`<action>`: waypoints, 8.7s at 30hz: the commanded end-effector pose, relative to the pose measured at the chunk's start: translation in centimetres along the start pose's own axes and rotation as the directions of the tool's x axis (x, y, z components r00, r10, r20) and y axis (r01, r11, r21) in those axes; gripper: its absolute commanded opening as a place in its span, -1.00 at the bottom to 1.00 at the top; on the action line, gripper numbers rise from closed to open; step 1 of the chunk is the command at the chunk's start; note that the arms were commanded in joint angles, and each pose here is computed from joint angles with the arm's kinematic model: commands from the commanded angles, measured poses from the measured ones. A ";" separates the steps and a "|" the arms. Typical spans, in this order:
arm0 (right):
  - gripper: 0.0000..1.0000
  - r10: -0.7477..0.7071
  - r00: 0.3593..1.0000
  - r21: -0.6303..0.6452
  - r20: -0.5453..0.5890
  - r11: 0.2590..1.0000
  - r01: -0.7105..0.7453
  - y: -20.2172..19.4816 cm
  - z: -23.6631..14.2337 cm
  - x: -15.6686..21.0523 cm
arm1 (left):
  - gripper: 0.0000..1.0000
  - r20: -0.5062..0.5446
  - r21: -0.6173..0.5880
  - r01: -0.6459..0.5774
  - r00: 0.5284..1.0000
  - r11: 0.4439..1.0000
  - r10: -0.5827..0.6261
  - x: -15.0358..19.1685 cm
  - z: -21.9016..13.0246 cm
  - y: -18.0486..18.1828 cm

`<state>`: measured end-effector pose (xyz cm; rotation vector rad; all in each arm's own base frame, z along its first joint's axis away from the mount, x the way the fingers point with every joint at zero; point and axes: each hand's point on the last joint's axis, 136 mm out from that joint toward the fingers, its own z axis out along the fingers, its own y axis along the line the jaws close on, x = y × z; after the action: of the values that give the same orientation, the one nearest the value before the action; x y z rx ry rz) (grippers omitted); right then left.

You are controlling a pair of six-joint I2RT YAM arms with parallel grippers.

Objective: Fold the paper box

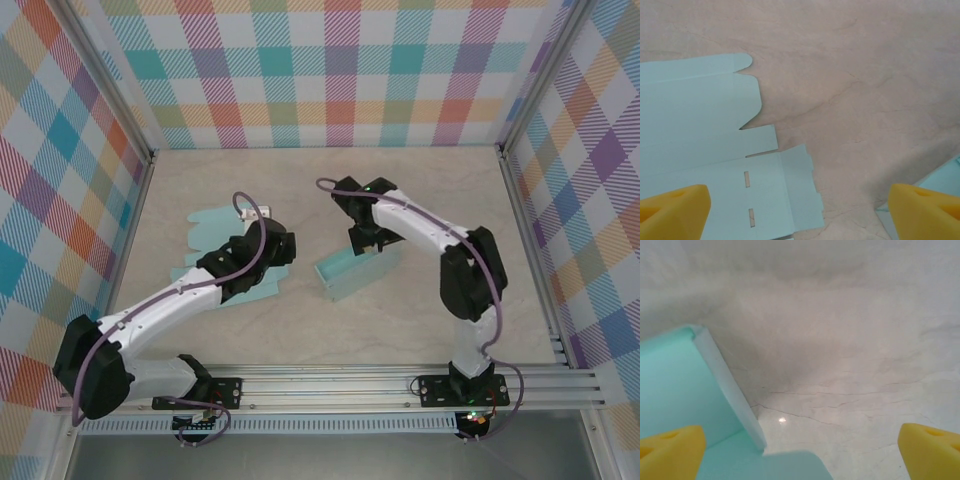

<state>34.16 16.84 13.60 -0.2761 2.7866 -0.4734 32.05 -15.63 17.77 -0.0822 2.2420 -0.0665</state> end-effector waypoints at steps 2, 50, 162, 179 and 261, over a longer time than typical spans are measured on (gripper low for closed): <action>1.00 0.077 0.992 -0.002 0.102 0.997 -0.077 -4.1 -5.5 0.3 | 0.74 0.003 0.029 0.016 1.000 0.999 -0.016 -1.6 1.7 -1.1; -0.33 0.581 0.805 -0.728 -0.122 0.499 -0.470 2.4 6.5 2.5 | -0.08 -0.326 0.351 0.015 0.939 0.936 0.108 12.4 8.2 -13.0; 0.71 0.567 0.800 -0.667 0.198 0.676 -0.314 -9.0 -4.8 7.6 | 0.13 0.057 0.310 -0.488 0.866 0.816 0.497 -1.9 2.3 -13.3; 0.66 0.441 0.862 -0.692 0.251 0.704 -0.158 -6.1 -2.6 3.5 | 0.30 0.119 0.619 -0.444 0.868 0.647 0.482 -2.5 9.4 -14.1; -0.23 0.387 0.871 -0.487 0.301 0.848 -0.208 -2.1 1.9 -5.7 | -1.00 0.134 0.370 -0.250 0.967 0.895 0.215 -4.9 7.3 -16.3</action>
<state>39.23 14.63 12.64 -0.0452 2.4785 0.2184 41.48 -31.32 15.24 0.4572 2.1747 -0.3488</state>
